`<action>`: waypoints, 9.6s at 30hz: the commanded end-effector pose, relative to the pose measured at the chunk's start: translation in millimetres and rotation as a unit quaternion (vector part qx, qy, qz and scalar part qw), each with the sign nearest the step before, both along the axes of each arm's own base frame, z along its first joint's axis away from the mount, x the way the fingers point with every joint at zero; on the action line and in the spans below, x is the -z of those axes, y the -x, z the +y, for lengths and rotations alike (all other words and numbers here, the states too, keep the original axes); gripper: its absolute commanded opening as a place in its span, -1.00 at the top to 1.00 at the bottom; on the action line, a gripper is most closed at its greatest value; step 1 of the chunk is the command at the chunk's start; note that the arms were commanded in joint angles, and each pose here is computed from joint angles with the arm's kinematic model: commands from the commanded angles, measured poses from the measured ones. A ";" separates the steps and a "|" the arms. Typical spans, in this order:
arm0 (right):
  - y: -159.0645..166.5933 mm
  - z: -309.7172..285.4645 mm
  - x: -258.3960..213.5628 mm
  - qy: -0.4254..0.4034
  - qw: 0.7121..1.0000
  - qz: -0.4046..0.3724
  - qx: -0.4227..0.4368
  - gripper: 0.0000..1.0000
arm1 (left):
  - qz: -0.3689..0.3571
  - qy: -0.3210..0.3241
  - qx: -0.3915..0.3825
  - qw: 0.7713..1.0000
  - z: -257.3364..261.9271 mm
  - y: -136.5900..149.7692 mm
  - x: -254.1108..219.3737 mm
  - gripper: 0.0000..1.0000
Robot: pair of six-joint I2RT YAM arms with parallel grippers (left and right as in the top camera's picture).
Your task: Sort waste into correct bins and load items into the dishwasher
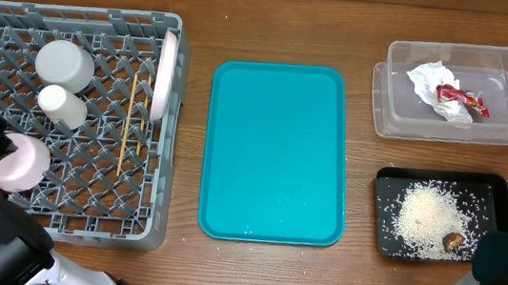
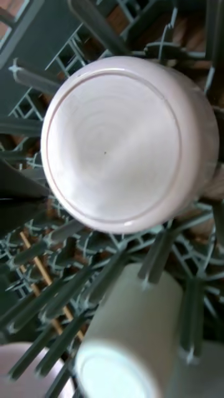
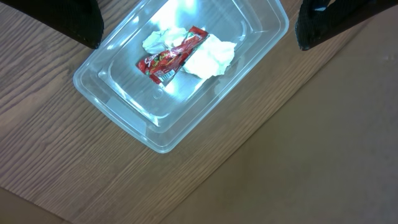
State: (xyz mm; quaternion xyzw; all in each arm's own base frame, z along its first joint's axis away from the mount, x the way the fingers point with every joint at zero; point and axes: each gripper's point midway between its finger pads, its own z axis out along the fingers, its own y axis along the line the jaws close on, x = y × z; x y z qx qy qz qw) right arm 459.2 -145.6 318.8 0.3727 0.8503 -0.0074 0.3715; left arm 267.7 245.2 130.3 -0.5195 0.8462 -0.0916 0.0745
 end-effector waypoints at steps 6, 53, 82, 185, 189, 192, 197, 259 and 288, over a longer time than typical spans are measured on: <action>1.4 -0.3 -3.1 0.001 1.000 -0.004 0.002 -1.00 | -0.067 -0.041 0.041 0.996 -12.3 -14.4 -54.1 0.92; 1.4 -0.3 -3.1 0.001 1.000 -0.004 0.001 -1.00 | -0.047 0.004 0.555 0.830 -333.8 54.4 -127.2 -1.00; 1.4 -0.3 -3.1 0.001 1.000 -0.004 0.001 -1.00 | -0.252 -0.146 0.639 0.712 -335.1 4.9 -34.2 -1.00; 4.9 22.5 -28.2 0.065 0.993 -0.009 -0.095 -1.00 | -0.523 -0.406 0.282 0.694 -233.9 21.9 -25.6 -0.99; -2.3 53.6 -60.1 0.106 0.981 -0.056 -0.153 -1.00 | -0.523 -0.406 0.282 0.694 -233.9 21.9 -25.6 -1.00; -0.5 75.1 -78.9 0.132 0.970 -0.090 -0.185 -1.00 | -0.523 -0.406 0.282 0.694 -233.9 21.9 -25.6 -1.00; 19.6 88.3 -83.1 0.142 0.960 -0.125 -0.205 -1.00 | -0.523 -0.406 0.282 0.694 -233.9 21.9 -25.7 -0.99; 217.7 186.9 144.2 0.232 0.819 -0.363 -0.378 -1.00 | -0.523 -0.406 0.282 0.694 -233.9 21.9 -25.7 -1.00; 216.8 183.7 144.9 0.234 0.825 -0.359 -0.368 -1.00 | -0.523 -0.406 0.282 0.694 -233.9 21.9 -25.6 -1.00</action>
